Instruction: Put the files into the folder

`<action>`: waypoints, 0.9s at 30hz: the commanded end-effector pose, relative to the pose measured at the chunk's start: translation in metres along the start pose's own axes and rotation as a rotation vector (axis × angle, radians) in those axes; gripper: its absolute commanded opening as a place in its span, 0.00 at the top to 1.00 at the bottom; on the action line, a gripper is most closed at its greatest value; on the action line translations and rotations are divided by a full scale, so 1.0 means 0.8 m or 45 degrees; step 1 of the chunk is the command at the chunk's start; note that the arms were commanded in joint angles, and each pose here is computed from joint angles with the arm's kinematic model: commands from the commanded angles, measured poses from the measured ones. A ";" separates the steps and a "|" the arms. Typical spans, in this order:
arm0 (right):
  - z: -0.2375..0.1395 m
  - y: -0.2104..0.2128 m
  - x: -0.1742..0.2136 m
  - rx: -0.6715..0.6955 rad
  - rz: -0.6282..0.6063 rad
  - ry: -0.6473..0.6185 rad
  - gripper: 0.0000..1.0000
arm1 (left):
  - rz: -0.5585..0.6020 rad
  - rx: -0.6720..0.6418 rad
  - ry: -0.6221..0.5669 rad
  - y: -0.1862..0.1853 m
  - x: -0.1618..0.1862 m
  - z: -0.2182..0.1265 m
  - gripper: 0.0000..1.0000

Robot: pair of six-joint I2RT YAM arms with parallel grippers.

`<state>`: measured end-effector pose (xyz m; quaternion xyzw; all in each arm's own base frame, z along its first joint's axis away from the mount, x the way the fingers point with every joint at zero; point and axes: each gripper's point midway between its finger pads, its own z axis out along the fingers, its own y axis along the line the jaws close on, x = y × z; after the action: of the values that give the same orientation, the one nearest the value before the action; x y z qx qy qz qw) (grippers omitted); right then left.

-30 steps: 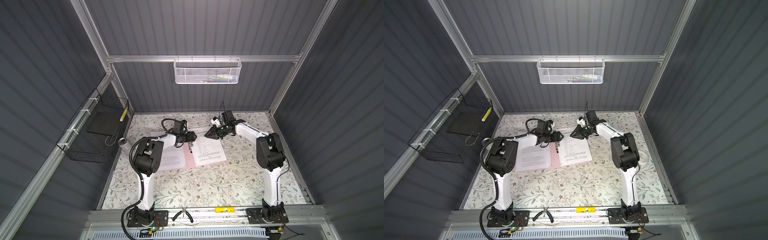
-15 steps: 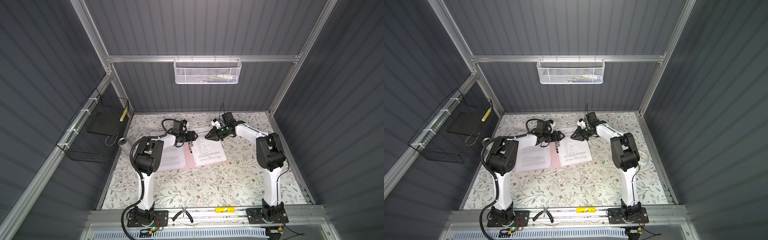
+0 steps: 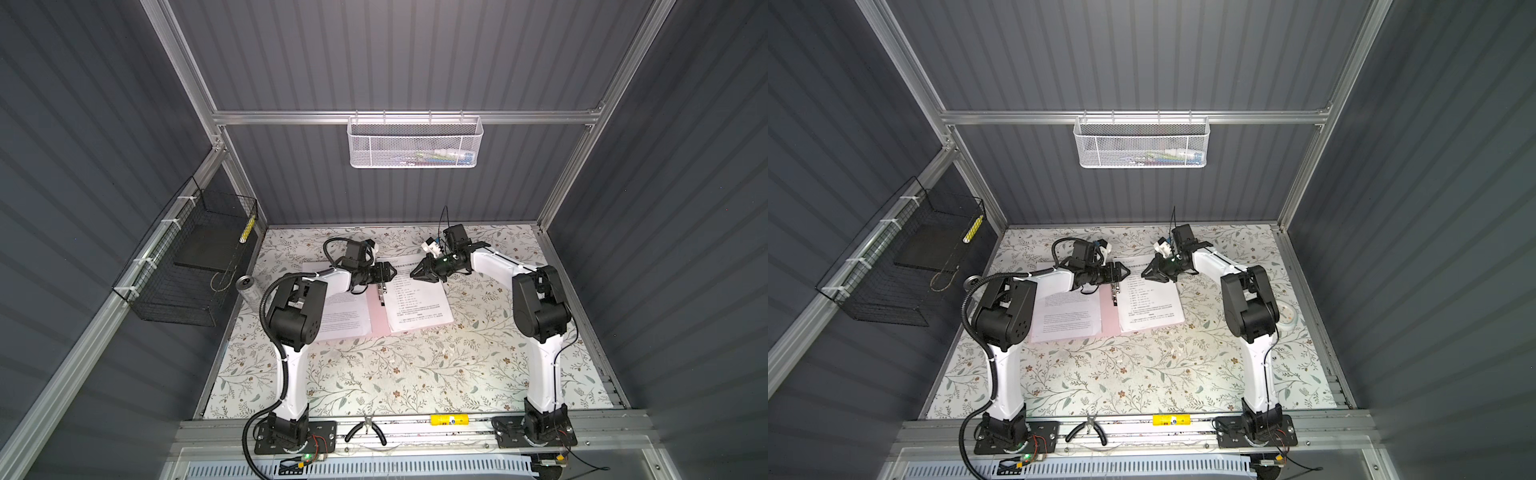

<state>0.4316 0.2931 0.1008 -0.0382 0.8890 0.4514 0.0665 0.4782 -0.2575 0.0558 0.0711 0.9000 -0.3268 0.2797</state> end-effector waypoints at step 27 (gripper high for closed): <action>-0.037 -0.013 -0.012 0.043 -0.001 -0.086 0.79 | 0.039 0.118 -0.068 -0.047 0.000 -0.056 0.19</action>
<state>0.4393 0.2673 0.1020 -0.0132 0.8937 0.4412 0.0801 0.4515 -0.2551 0.0869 0.0830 0.8843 -0.3523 0.2951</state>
